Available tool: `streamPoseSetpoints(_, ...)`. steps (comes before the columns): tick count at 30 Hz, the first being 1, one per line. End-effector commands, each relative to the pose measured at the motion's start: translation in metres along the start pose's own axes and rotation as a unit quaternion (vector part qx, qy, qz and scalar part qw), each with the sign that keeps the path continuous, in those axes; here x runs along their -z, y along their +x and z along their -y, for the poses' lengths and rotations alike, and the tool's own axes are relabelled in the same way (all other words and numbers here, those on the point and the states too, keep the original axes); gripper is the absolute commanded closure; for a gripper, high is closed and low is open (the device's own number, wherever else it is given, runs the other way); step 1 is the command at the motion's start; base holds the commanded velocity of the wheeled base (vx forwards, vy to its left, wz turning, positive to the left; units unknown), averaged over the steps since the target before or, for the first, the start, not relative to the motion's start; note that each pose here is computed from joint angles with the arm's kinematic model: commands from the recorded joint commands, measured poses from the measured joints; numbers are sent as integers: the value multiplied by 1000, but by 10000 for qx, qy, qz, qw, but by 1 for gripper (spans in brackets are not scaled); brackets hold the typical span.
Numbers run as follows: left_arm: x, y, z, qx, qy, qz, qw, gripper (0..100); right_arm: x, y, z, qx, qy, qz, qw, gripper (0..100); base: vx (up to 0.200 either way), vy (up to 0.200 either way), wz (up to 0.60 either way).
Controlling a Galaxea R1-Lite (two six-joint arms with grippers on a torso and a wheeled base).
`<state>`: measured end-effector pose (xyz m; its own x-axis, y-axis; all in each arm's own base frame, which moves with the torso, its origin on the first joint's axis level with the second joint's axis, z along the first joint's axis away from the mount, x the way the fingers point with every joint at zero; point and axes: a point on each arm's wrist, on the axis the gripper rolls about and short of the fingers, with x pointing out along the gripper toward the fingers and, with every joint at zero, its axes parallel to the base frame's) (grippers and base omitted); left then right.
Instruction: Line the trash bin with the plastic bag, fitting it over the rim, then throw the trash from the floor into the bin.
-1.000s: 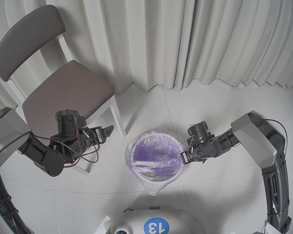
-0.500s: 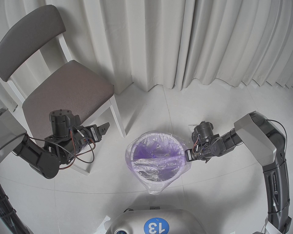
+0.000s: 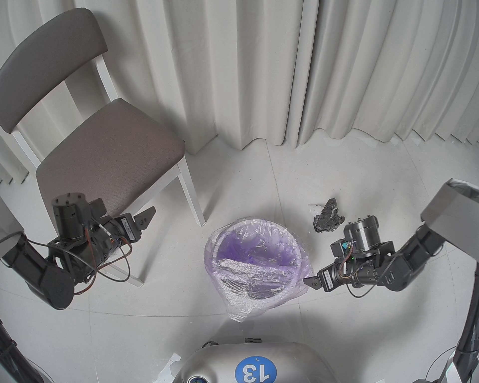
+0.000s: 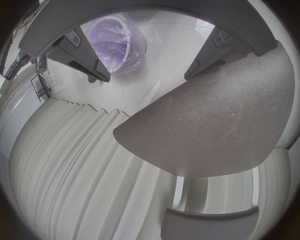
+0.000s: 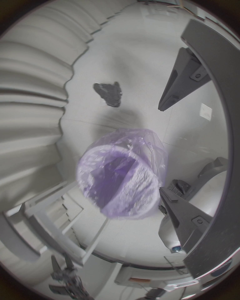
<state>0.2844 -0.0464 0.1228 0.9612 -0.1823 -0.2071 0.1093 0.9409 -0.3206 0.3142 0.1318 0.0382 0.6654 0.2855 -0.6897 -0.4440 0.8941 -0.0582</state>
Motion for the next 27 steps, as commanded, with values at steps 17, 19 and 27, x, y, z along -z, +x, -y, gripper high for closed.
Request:
streamPoseSetpoints(17, -11, -42, -44, -663, 38, 619, 9959, 0, -56, 87, -50, -2296, -607, 819, 9679, 0, 0, 0, 0)
streamPoseSetpoints(19, -13, -43, -44, -654, 76, 678, 9955, 0, -55, 93, -49, -2287, -589, 711, 9691, 0, 0, 0, 0)
streamPoseSetpoints(27, -11, -38, -46, -691, 205, 629, 9954, 0, -44, 114, -44, -2256, -527, 443, 9718, 0, 0, 0, 0)
